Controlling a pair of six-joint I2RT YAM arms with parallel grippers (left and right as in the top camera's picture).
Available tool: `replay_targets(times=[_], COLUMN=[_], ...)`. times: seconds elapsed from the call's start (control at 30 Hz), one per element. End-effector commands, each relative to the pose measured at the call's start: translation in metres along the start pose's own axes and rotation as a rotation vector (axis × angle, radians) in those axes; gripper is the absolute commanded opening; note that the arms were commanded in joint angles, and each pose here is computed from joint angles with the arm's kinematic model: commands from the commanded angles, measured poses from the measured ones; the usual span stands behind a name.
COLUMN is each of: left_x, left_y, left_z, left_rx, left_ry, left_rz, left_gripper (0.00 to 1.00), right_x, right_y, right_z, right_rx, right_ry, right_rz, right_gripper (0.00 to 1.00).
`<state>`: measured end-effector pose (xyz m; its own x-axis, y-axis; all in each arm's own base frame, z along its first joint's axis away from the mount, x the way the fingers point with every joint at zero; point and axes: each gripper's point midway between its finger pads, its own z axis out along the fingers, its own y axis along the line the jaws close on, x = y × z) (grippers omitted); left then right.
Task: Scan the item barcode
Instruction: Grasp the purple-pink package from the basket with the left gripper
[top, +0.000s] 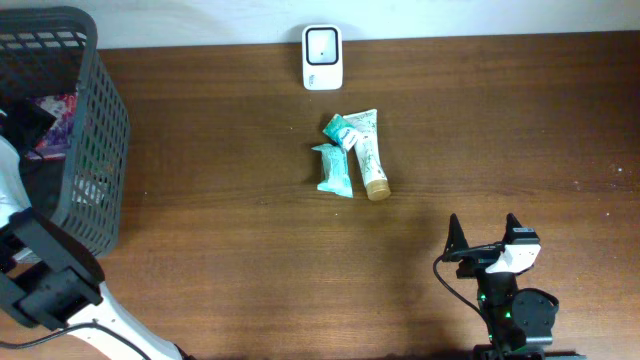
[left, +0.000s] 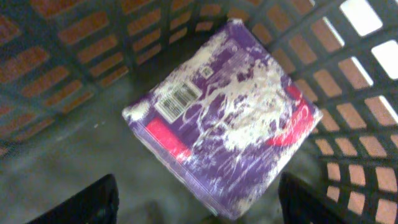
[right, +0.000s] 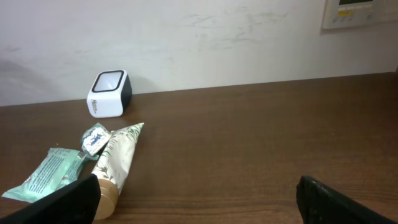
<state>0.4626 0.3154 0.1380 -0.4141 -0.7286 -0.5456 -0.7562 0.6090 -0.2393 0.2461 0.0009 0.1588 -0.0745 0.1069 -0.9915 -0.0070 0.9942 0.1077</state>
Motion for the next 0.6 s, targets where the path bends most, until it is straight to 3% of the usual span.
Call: replay_targets(times=[0.0,0.33,0.43,0.47,0.5,0.53,0.57], left_x=[0.009,0.050,0.055,0.054,0.053,0.054,0.055], left_y=[0.003,0.011,0.014,0.014,0.014,0.015,0.014], left_z=[0.011,0.074,0.080,0.080,0.080,0.080,0.080], left_rx=[-0.006,0.000,-0.008,-0.008,-0.007,-0.009,-0.007], left_ry=[-0.003,0.110,0.123,0.117,0.115,0.119,0.124], left_rz=[-0.087,-0.116,-0.117,-0.117,-0.117,-0.118,-0.118], left_gripper=[0.79,0.76,0.68,0.54,0.27,0.10,0.00], right_x=[0.003,0.003,0.003,0.003,0.003,0.003,0.003], right_y=[0.000,0.000,0.000,0.000,0.000,0.000,0.000], right_z=[0.000,0.000,0.000,0.000,0.000,0.000,0.000], right_rx=[0.000,0.000,0.001,0.001,0.001,0.000,0.001], right_ry=[0.005,0.005,0.005,0.005,0.005,0.005,0.005], right_rz=[0.003,0.003,0.003,0.003,0.003,0.003,0.003], right_gripper=[0.99,0.99,0.99,0.99,0.99,0.99,0.99])
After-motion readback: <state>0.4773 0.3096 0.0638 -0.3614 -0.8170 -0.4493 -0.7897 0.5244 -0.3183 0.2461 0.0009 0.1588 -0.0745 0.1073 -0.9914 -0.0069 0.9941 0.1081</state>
